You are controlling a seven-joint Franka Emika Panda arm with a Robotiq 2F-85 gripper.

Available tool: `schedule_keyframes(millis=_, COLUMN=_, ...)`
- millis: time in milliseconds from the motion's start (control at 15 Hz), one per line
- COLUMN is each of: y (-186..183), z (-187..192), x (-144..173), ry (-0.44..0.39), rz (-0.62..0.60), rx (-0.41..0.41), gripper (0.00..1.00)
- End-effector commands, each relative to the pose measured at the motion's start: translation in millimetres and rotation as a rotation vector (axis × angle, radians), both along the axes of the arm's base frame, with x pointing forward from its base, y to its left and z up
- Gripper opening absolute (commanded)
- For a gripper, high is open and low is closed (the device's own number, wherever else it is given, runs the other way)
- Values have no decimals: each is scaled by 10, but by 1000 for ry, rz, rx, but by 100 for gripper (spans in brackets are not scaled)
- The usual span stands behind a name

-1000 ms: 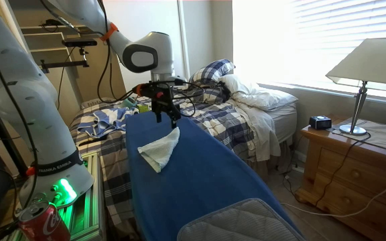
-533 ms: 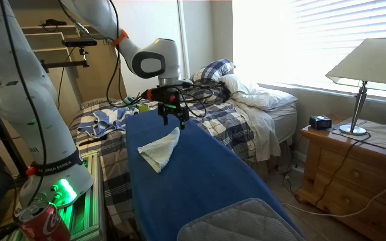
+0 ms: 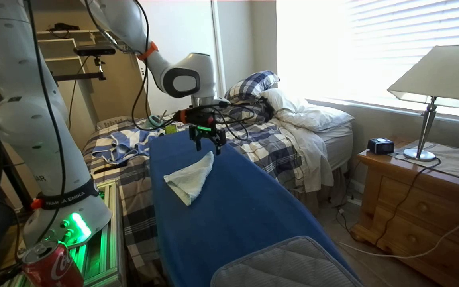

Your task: Place the orange object on the cloth then fold the cloth corner to corner twice

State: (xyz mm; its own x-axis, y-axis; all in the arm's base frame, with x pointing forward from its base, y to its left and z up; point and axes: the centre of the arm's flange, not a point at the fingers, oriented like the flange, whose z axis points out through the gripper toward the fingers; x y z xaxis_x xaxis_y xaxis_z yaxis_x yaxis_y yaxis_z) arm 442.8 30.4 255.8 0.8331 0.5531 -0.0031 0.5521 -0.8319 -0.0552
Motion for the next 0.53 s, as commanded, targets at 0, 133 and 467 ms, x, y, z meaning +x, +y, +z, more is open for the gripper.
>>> schedule_keyframes(millis=0, y=48, z=-63, x=105, ry=-18, rz=23, rx=16, gripper=65)
schedule_keyframes(millis=133, y=57, z=-53, x=131, ry=-25, rz=27, rx=13, gripper=49)
schedule_keyframes(millis=467, y=50, z=-37, x=156, ry=-22, rz=22, rx=13, gripper=14)
